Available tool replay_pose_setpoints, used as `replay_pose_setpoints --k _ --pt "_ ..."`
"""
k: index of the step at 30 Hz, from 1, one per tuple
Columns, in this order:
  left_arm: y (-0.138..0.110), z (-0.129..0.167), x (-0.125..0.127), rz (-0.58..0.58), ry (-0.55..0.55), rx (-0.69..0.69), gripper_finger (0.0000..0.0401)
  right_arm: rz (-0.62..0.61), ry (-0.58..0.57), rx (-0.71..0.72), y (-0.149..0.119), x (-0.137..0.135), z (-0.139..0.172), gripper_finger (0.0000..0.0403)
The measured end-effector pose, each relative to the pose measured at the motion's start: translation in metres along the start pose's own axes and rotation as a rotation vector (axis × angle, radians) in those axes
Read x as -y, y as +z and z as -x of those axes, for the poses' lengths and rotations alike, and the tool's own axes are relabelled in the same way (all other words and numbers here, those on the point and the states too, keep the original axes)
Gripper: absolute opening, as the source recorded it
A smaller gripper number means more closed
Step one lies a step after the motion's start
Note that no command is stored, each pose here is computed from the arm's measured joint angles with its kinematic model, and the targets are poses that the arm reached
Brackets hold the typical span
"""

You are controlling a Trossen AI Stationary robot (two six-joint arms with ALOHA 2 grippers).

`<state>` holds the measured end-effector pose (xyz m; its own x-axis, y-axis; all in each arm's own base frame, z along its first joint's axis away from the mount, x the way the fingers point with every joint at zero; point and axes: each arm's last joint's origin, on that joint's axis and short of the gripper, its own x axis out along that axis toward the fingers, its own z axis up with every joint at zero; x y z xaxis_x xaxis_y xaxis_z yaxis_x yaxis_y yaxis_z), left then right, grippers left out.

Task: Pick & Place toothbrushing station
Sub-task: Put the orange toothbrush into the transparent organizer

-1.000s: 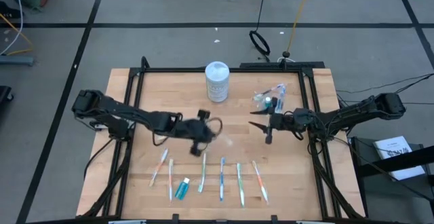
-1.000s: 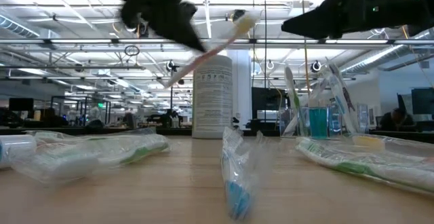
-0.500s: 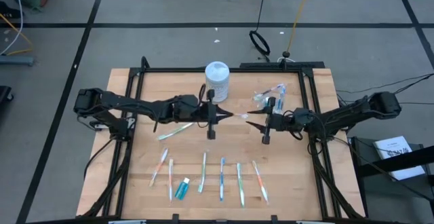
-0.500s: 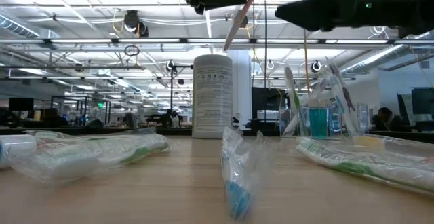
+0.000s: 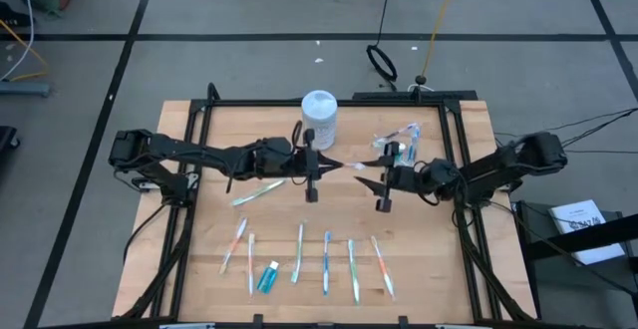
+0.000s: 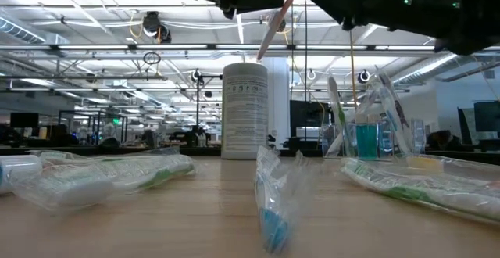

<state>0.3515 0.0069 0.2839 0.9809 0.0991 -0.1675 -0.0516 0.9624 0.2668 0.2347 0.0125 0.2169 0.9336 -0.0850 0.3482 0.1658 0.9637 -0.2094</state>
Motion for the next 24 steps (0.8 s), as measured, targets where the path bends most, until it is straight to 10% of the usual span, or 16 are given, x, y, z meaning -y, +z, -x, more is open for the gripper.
replay_pose_setpoints --k 11,24 --pt "-0.002 0.0 0.0 -0.007 -0.004 -0.022 0.0011 0.031 -0.007 -0.047 -0.003 -0.001 -0.034 0.015" --pt "-0.007 0.0 -0.001 -0.006 0.077 -0.086 0.0016 0.036 -0.041 -0.075 -0.004 0.0 -0.033 0.0034"
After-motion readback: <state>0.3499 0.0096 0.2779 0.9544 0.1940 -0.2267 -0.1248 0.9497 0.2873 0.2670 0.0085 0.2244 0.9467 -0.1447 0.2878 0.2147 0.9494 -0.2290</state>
